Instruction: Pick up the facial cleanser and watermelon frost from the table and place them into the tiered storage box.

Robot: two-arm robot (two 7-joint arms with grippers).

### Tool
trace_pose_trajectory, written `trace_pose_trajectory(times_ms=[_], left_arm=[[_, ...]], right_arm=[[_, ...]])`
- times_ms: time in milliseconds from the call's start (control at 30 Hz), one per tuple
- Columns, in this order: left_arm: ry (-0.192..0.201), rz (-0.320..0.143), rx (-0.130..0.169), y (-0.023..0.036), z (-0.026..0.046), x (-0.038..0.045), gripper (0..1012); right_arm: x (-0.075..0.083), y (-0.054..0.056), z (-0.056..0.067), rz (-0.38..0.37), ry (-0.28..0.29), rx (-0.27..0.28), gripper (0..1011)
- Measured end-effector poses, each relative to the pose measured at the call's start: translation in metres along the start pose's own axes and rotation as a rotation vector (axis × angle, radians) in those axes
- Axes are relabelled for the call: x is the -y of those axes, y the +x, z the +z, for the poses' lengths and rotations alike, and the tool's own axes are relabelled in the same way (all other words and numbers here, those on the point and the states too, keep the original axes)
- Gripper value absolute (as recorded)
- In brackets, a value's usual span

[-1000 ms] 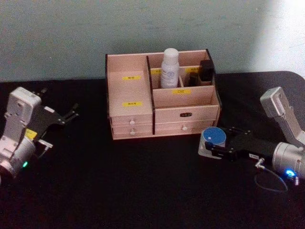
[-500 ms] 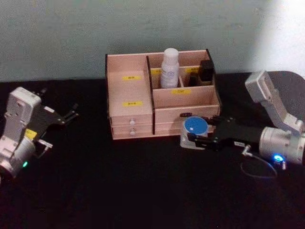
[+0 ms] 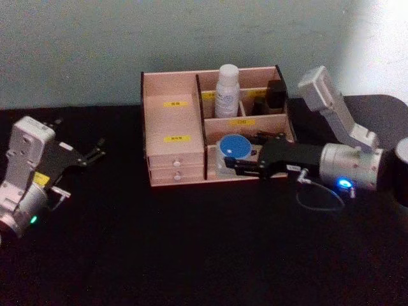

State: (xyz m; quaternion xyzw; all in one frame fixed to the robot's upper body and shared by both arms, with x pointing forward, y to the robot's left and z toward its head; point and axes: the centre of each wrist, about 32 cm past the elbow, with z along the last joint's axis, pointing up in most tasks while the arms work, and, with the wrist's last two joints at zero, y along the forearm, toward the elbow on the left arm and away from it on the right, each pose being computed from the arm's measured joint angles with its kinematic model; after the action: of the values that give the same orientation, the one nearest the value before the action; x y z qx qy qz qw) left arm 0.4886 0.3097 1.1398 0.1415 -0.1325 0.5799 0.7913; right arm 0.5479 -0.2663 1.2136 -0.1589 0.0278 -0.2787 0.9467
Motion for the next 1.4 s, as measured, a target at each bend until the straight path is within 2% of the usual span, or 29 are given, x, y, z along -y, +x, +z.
trace_pose_trajectory(times_ms=[333, 833, 1400], left_arm=[[0.0, 0.0, 0.0, 0.0, 0.0, 0.0, 1001], [0.0, 0.0, 0.0, 0.0, 0.0, 0.0, 1001], [0.0, 0.0, 0.0, 0.0, 0.0, 0.0, 1001]], right_arm=[[-0.025, 0.009, 0.019, 0.023, 0.013, 0.012, 720], [-0.055, 0.02, 0.039, 0.043, 0.027, 0.016, 721], [-0.082, 0.024, 0.046, 0.069, 0.026, 0.022, 720]])
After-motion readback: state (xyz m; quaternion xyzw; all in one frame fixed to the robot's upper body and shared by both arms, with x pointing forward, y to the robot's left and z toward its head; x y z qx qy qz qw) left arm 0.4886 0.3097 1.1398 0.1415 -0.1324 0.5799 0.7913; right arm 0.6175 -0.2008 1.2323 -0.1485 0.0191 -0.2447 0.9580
